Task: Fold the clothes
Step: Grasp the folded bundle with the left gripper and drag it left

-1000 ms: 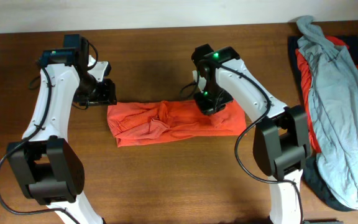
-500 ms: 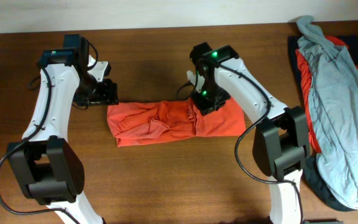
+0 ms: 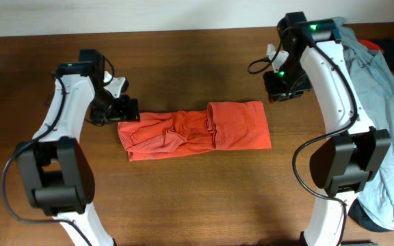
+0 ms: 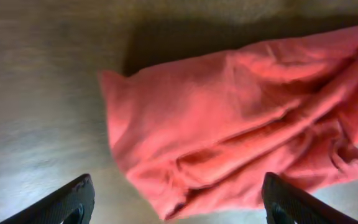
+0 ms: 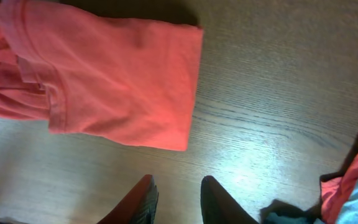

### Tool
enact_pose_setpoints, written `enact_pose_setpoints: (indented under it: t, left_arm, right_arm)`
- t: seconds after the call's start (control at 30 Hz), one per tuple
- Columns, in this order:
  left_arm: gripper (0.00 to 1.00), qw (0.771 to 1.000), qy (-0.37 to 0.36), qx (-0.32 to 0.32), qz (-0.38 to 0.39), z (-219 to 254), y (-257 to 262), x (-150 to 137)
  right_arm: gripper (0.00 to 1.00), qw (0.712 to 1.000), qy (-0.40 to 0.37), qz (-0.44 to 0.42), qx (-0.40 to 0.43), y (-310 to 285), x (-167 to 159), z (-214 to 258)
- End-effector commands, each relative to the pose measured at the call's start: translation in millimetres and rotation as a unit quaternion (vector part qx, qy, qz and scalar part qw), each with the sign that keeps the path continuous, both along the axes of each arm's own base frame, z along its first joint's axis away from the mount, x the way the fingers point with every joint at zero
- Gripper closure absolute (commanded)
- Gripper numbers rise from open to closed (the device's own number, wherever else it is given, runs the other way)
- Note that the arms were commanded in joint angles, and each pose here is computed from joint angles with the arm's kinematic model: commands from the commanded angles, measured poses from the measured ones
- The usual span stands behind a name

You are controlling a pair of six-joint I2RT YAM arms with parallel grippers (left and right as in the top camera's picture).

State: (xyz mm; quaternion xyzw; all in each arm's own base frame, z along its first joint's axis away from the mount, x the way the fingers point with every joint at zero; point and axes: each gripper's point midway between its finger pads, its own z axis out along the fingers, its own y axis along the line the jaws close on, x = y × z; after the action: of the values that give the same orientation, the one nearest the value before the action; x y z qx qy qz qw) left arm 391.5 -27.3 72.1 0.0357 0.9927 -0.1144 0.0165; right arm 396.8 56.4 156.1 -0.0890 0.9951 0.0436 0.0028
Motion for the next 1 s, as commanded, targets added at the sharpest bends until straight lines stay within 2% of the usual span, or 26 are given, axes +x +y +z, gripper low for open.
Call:
enact_pose_setpoints:
  t: [0.0,0.2,0.27,0.3,0.33,0.37,0.47,0.6,0.8,0.97]
  left_arm:
    - [0.14,0.999,0.049,-0.023,0.004,-36.1,-5.4,-8.8]
    - [0.14,0.993,0.115,-0.028,0.009,-81.5,-7.8,-22.2]
    - [0.15,0.989,0.131,-0.066,0.011,-89.3,-21.8,-25.5]
    - [0.19,0.987,0.136,-0.088,0.012,-90.8,-30.2,-26.4]
    - [0.39,0.985,0.134,-0.105,0.005,-88.6,-37.2,-25.9]
    - [0.50,0.986,0.134,-0.104,0.003,-88.5,-37.8,-26.1]
    - [1.00,0.985,0.138,-0.101,-0.008,-87.2,-35.8,-30.3]
    - [1.00,0.988,0.137,-0.073,0.009,-84.3,-9.4,-29.4]
    - [1.00,0.991,0.074,0.000,0.113,-50.2,91.1,-6.4]
    - [1.00,0.981,0.039,0.066,0.176,-13.3,169.5,2.4]
  right_arm:
    - [0.71,1.000,-0.011,-0.006,-0.004,-2.0,-0.7,9.8]
    - [0.71,1.000,-0.012,-0.006,-0.003,-1.8,-0.5,9.8]
    - [0.71,1.000,-0.012,-0.006,-0.003,-2.0,-0.5,9.8]
    - [0.71,1.000,-0.012,-0.006,-0.003,-2.0,-0.5,9.8]
    - [0.71,1.000,-0.012,-0.006,-0.003,-1.9,-0.6,9.8]
    - [0.71,1.000,-0.012,-0.006,-0.003,-1.9,-0.6,9.8]
    - [0.71,1.000,-0.012,-0.006,-0.003,-2.0,-0.6,9.8]
    - [0.71,1.000,-0.012,-0.006,-0.004,-2.1,-0.6,9.8]
    - [0.71,1.000,-0.012,-0.006,-0.004,-2.1,-0.5,9.8]
    - [0.70,1.000,-0.010,-0.006,-0.004,-2.2,-1.4,9.8]
